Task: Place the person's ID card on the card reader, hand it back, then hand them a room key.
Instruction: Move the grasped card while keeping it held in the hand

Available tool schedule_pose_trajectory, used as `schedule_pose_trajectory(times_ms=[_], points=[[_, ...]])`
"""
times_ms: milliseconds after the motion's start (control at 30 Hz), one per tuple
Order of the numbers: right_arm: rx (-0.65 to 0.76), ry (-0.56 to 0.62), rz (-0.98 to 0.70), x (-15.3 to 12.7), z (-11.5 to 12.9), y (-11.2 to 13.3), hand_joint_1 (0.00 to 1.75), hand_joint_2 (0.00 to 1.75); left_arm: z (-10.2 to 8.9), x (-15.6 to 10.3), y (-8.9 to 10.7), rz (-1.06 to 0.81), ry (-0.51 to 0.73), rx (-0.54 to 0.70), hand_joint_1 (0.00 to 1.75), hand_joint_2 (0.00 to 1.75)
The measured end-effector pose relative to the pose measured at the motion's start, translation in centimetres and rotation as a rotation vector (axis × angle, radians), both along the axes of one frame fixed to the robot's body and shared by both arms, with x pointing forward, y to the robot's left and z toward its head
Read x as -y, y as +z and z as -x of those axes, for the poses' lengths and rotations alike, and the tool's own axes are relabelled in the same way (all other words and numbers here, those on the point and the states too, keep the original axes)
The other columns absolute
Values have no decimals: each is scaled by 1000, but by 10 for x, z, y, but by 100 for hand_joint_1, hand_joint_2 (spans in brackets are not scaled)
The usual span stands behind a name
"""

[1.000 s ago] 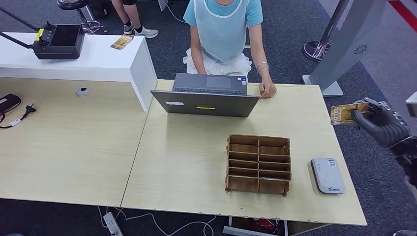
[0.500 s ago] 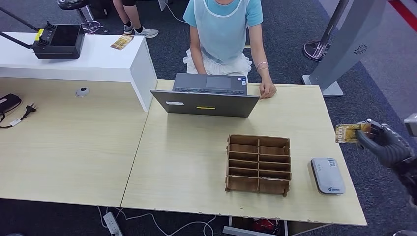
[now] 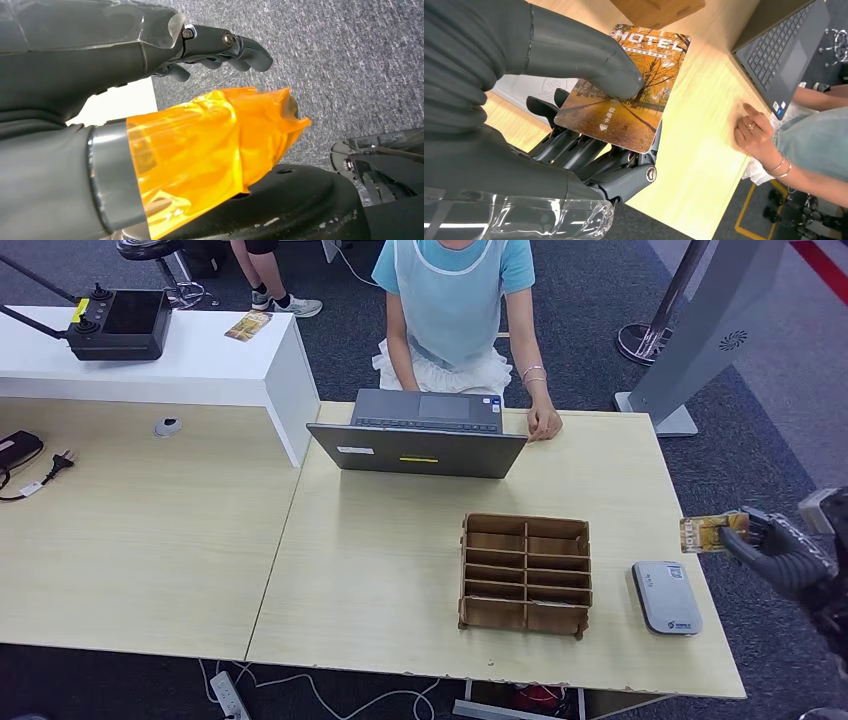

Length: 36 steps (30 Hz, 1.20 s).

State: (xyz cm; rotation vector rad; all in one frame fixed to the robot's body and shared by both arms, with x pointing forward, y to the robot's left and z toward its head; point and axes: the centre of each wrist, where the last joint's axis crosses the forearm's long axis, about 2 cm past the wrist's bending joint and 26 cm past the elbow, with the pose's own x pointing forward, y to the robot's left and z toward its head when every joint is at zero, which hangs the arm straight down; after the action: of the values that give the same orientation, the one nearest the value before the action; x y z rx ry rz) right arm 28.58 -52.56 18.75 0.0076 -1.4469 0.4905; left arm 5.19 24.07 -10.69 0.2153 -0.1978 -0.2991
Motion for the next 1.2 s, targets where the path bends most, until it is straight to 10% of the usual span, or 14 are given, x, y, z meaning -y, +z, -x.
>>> schedule_pose_trajectory(times_ms=[1200], points=[[-134,-29,145,0,19,-31,175,175,0,2,0,-2,-17,-4,0,0]])
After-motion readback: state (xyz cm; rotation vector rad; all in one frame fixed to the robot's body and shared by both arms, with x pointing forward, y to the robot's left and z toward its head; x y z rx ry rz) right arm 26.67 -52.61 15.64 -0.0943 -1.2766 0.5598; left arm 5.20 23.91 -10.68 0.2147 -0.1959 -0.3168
